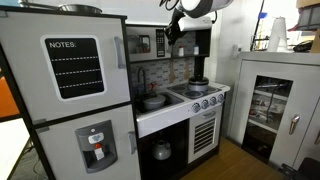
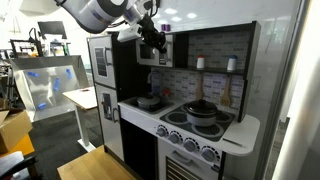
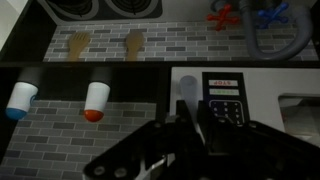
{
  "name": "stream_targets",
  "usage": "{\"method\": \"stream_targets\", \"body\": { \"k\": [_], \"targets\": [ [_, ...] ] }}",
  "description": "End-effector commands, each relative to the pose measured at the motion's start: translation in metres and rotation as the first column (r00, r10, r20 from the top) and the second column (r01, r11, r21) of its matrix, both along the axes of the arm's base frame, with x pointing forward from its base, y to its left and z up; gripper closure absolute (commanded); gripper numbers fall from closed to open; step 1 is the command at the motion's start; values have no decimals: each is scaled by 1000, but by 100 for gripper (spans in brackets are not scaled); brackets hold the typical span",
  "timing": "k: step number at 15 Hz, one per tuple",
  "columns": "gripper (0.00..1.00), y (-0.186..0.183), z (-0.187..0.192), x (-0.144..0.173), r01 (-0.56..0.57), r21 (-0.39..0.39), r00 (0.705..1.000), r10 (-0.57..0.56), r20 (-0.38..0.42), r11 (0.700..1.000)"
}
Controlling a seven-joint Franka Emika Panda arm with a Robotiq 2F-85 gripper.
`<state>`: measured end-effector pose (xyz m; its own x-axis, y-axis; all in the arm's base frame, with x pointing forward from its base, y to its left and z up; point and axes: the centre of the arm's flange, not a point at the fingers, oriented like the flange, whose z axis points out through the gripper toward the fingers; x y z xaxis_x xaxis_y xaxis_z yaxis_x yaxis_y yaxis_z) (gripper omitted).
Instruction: Open the microwave door
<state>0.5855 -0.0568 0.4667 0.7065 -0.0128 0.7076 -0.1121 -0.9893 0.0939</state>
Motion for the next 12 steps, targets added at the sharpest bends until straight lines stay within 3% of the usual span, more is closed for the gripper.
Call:
{"method": "stream_targets", "body": {
  "k": [1, 12],
  "targets": [
    [96, 13, 6, -36, -4, 3, 1000, 4, 21, 1000],
    [96, 41, 28, -120, -39, 15, 998, 39, 46, 999]
  ]
}}
